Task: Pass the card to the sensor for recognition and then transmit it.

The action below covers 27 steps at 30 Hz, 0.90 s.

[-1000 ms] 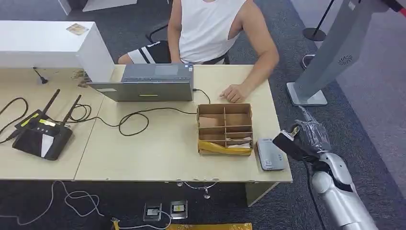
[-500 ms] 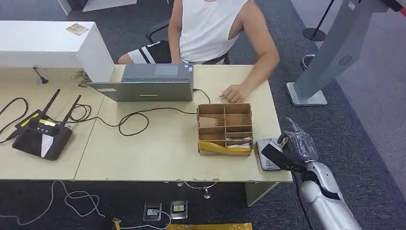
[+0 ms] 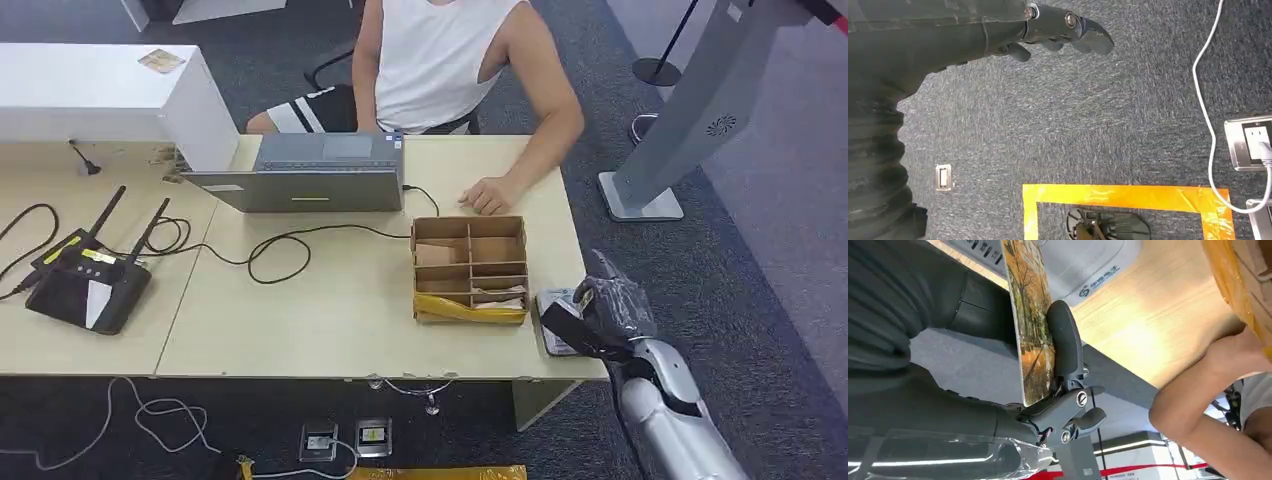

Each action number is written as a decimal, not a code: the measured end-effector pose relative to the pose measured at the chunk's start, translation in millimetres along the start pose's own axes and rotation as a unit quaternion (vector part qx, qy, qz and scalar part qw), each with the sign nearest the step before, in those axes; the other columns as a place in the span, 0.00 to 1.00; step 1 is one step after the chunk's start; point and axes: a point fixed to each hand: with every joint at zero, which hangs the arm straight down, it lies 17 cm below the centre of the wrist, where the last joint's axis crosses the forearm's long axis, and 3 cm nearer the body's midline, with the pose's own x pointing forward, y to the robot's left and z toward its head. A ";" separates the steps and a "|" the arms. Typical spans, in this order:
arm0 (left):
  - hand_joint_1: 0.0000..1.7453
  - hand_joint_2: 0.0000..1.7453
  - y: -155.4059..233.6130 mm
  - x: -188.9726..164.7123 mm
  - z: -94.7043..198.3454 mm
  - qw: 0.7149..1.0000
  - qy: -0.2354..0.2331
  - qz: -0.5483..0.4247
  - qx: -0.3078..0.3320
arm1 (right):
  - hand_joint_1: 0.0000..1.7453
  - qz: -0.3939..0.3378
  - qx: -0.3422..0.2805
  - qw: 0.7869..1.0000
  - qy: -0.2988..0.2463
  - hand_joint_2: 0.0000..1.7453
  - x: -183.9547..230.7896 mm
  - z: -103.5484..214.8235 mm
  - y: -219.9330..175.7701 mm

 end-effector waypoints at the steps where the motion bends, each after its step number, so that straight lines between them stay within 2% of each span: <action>1: 0.00 1.00 0.1 0.0 0.0 1.000 0.000 0.000 0.000 | 1.00 0.001 0.001 1.000 -0.001 1.00 0.5 -0.6 0.4; 27: 0.00 1.00 -4.1 -0.5 1.3 1.000 0.002 0.007 -0.001 | 1.00 0.010 0.022 1.000 -0.003 1.00 0.6 -13.9 10.3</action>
